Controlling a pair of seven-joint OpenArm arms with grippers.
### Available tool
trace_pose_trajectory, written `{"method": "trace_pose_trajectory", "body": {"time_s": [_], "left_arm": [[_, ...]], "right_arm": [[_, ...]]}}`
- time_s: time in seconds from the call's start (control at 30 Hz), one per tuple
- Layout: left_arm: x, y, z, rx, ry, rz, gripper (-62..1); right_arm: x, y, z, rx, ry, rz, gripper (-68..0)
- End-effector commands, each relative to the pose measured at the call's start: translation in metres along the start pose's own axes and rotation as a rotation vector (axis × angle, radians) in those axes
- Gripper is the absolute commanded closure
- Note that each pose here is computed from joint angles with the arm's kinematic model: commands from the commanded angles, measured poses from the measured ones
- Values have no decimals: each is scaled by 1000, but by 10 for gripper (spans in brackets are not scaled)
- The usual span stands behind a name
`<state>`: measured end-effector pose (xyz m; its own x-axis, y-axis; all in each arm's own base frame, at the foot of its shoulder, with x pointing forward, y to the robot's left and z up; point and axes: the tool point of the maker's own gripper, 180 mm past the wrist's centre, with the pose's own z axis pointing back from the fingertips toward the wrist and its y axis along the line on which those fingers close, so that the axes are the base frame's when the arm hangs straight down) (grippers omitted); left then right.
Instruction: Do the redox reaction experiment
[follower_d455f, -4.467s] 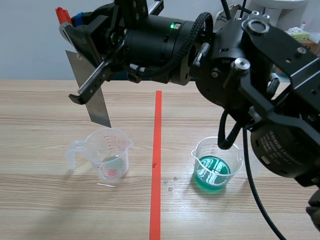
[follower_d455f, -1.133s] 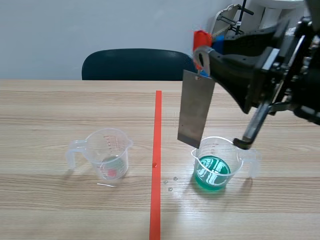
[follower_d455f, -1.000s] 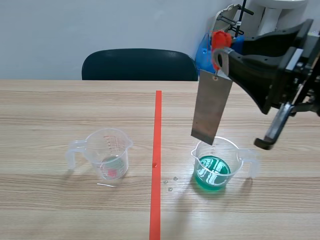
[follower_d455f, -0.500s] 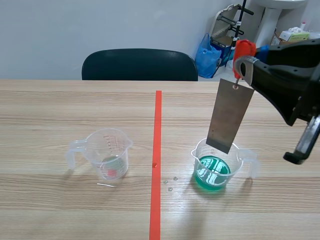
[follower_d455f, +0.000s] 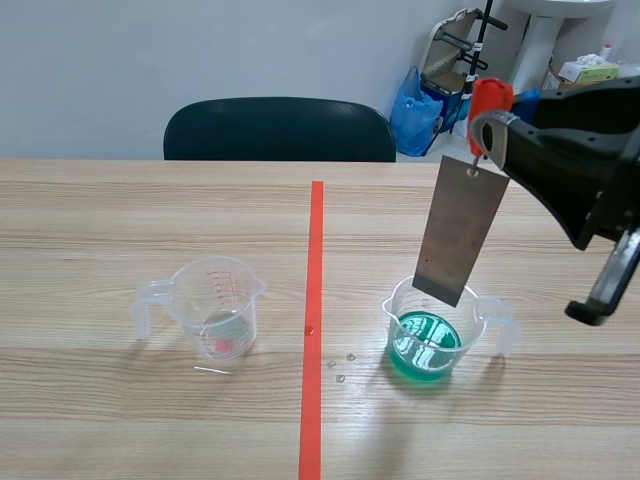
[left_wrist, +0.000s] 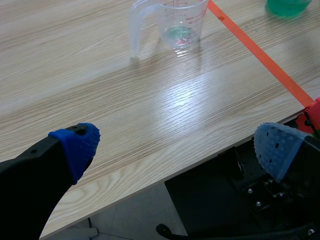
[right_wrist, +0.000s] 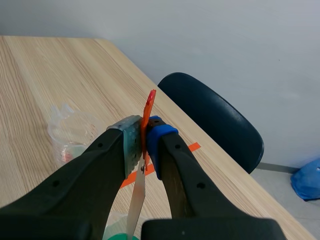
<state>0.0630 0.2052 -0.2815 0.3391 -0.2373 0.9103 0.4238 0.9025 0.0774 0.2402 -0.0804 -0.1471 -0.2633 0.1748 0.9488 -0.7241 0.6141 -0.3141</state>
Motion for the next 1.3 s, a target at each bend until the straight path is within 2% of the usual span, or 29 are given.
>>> {"method": "trace_pose_trajectory", "body": {"time_s": [0.0,0.77,1.27], "left_arm": [[10,0,-2,1,-38,3,-623],[10,0,-2,1,-38,3,-623],[10,0,-2,1,-38,3,-623]], "right_arm": [[12,-1,-2,7,-36,14,-19],[4,0,-2,10,5,21,-20],[3,0,-2,10,8,21,-19]]}}
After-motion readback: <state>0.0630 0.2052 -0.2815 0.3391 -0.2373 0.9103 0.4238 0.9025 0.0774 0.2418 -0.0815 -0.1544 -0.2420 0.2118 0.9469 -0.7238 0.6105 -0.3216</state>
